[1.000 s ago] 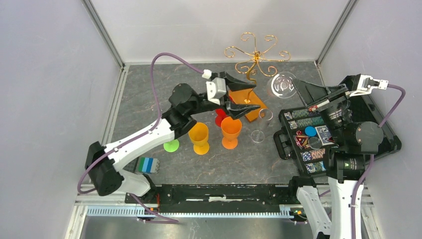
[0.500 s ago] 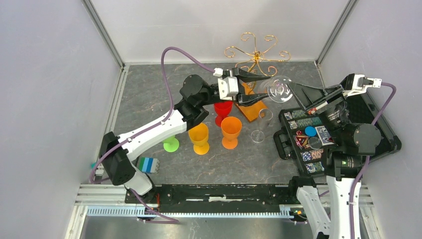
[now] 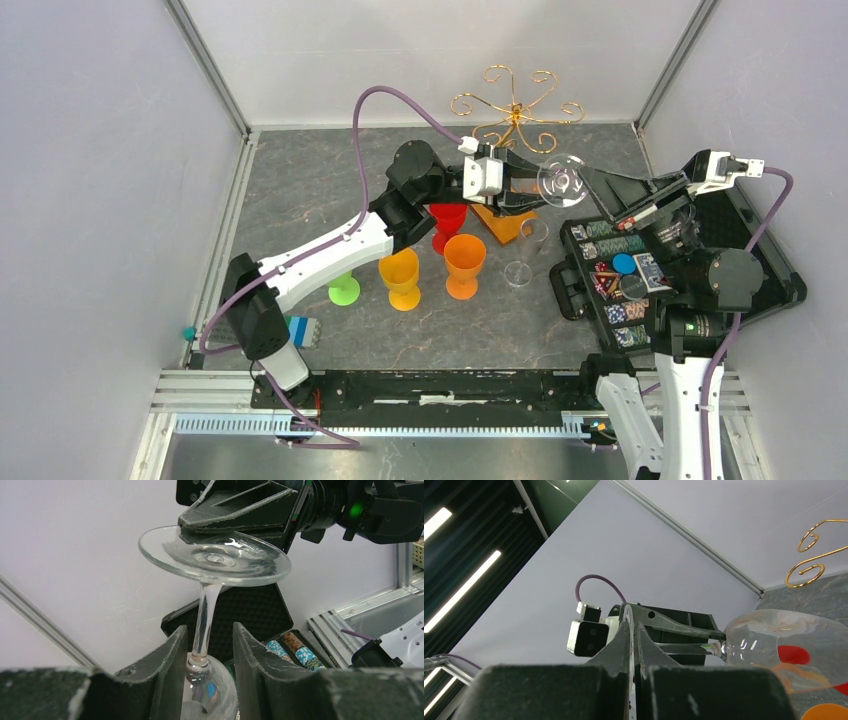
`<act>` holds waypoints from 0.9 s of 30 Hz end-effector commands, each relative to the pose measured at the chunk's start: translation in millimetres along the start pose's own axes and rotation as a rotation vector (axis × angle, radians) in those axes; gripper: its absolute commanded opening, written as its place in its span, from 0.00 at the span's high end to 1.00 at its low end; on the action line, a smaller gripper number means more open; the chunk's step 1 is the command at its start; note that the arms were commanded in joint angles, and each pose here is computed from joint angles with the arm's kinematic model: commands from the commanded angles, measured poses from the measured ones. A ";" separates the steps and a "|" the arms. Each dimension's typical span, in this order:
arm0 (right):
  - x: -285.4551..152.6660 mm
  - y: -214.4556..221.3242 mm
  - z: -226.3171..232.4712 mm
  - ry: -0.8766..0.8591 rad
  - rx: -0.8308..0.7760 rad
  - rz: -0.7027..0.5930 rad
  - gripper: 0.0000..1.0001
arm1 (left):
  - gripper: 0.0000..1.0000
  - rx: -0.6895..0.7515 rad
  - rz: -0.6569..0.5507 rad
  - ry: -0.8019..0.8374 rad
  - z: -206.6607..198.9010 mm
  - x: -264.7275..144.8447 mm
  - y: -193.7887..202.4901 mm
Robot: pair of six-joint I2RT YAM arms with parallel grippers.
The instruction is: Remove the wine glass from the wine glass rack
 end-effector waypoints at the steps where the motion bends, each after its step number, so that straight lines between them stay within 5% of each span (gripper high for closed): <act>1: -1.5 -1.5 10.5 -0.060 -0.034 -0.013 1.00 | 0.60 0.027 -0.054 0.025 -1.3 11.0 -16.9; 10: -2.1 -0.7 9.4 -0.055 -0.026 -0.010 1.00 | 0.75 0.040 -0.067 0.017 0.3 12.7 -23.7; 14: -1.7 -1.4 7.9 -0.045 -0.027 -0.021 1.00 | 0.98 0.039 -0.063 0.008 1.3 12.7 -25.4; 19: -0.3 -2.7 4.4 -0.030 -0.038 -0.038 0.97 | 0.98 0.037 -0.072 -0.016 1.5 11.5 -28.0; 21: 0.9 -3.0 2.1 -0.024 -0.043 -0.037 0.87 | 0.98 0.035 -0.085 -0.042 2.1 10.0 -30.9; 25: 3.2 -4.2 -5.4 -0.002 -0.070 -0.052 0.42 | 0.98 0.014 -0.103 -0.112 4.2 6.6 -34.9; 27: 4.4 -5.3 -10.3 0.016 -0.103 -0.066 0.27 | 0.98 0.001 -0.105 -0.152 5.4 4.1 -37.6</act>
Point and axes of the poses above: each gripper's point midway between its finger pads, its own x axis out along the fingers, its own z axis along the line the jaws close on, y = z × x, the point moved 9 cm from there along -x, back along the fingers, and after that the axes turned 6 degrees about -x, right-handed, at the moved point
